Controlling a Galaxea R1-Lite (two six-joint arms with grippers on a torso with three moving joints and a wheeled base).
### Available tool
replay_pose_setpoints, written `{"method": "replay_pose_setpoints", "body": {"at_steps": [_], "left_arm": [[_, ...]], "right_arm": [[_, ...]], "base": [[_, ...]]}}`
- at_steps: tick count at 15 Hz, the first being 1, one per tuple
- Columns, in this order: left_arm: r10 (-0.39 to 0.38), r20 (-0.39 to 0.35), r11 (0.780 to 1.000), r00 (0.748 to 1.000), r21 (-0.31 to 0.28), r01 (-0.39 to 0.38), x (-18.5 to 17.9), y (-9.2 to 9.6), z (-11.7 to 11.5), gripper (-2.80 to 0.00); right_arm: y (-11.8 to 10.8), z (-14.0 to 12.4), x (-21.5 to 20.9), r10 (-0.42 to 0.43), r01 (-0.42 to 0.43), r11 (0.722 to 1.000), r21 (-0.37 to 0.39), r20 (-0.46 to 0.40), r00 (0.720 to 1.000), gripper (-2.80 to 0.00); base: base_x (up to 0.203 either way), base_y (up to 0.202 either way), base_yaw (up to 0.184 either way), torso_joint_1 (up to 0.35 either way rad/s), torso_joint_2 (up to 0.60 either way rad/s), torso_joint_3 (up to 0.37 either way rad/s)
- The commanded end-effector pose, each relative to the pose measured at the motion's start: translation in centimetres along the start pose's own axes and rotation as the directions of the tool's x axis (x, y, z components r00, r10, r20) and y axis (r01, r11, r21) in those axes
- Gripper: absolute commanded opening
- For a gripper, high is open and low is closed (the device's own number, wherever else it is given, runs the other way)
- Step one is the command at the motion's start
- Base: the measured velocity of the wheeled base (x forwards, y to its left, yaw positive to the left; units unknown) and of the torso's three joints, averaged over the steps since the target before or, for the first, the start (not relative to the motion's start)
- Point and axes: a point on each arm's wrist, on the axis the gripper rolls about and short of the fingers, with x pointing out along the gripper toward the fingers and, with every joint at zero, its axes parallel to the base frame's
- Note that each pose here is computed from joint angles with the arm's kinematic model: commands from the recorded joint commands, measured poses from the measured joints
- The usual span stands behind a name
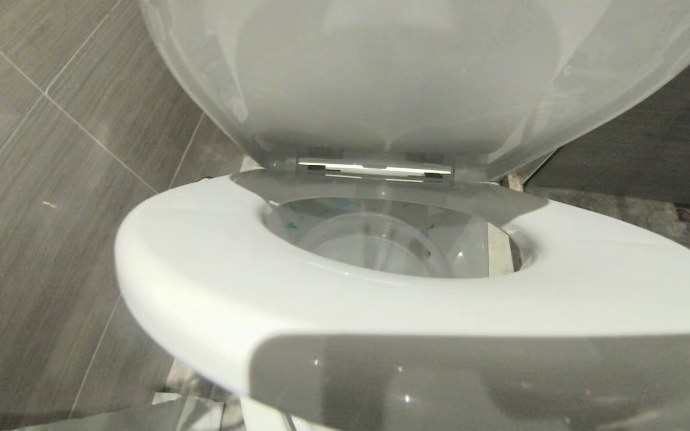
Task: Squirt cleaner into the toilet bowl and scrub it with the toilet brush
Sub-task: Close the toilet lid
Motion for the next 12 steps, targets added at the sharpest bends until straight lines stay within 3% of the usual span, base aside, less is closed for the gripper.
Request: {"method": "replay_pose_setpoints", "body": {"at_steps": [1, 9, 12], "left_arm": [[0.003, -0.015, 1.000, 1.000, -0.008, -0.003, 0.5, 0.4, -0.2, -2.80], [0.096, -0.028, 0.995, 0.995, 0.010, -0.096, 1.2, 2.1, -0.5, -2.80], [0.096, -0.034, 0.995, 0.995, 0.010, -0.095, 1.3, 2.2, -0.6, -2.80]], "right_arm": [[0.0, -0.3, 0.1, 0.000, 0.000, 1.000, 0.000, -0.011, 1.000, -2.80], [0.0, -0.3, 0.1, 0.000, 0.000, 1.000, 0.000, -0.011, 1.000, -2.80], [0.0, -0.3, 0.1, 0.002, -0.002, 1.000, 0.000, -0.011, 1.000, -2.80]], "base": [[0.000, 0.000, 0.000, -0.002, 0.00, 0.196], [0.000, 0.000, 0.000, 0.007, 0.00, 0.201], [0.000, 0.000, 0.000, 0.002, 0.00, 0.203]]}}
